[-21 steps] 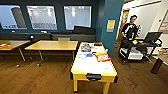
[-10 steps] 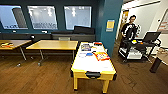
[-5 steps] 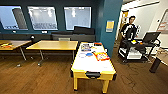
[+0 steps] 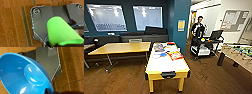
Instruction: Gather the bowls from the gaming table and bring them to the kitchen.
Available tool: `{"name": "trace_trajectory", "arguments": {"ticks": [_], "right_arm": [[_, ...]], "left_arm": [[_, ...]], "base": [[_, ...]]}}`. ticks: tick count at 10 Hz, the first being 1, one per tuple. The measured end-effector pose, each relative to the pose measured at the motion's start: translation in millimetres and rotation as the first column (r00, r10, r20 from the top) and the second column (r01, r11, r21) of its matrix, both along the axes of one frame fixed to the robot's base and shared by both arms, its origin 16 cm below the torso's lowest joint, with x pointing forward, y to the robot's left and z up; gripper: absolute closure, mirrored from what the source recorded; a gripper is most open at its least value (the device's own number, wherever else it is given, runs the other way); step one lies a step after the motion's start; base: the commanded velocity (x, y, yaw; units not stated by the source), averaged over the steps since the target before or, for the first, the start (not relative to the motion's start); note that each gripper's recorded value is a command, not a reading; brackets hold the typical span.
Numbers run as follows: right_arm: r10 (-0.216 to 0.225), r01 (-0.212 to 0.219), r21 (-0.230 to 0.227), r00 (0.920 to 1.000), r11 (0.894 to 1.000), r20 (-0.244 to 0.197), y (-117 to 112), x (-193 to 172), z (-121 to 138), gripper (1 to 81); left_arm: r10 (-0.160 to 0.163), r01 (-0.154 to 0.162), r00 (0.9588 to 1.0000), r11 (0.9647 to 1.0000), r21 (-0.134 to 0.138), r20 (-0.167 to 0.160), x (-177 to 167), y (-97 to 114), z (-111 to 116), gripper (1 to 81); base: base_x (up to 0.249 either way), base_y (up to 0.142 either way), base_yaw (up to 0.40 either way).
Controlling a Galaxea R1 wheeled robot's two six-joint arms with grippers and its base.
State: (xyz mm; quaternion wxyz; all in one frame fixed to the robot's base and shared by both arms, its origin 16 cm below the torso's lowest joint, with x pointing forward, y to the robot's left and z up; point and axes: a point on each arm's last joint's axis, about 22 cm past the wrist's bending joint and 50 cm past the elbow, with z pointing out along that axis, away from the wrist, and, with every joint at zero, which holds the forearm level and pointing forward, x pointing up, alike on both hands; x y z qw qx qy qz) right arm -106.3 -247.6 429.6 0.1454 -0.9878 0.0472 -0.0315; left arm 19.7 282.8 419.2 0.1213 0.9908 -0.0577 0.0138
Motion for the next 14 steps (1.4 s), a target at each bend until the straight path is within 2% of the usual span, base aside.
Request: {"name": "trace_trajectory", "arguments": {"ticks": [2, 7, 9, 14], "right_arm": [[-0.002, 0.002, 0.001, 0.9999, 1.0, 0.012, 1, 7, 0, 81.1], [-0.001, 0.001, 0.001, 1.0, 1.0, 0.007, 1, 4, 0, 81.1], [-0.002, 0.002, 0.005, 1.0, 1.0, 0.006, 4, 3, 0, 81.1], [-0.002, 0.002, 0.004, 1.0, 1.0, 0.005, 9, 2, -1, 81.1]], "left_arm": [[0.006, -0.006, 1.0, 1.0, -0.006, -0.004, -2, -5, 0, 81.1], [0.003, -0.003, 1.0, 1.0, -0.003, -0.01, -5, -4, 0, 81.1], [0.002, -0.002, 1.0, 0.9999, 0.012, -0.006, -3, 1, -2, 81.1], [-0.015, 0.015, 0.9999, 0.9999, -0.004, -0.004, -5, -13, -2, 81.1]], "base": [[0.0, 0.0, -0.396], [0.0, 0.0, -0.396], [0.0, 0.0, -0.396], [0.0, 0.0, -0.396]]}}
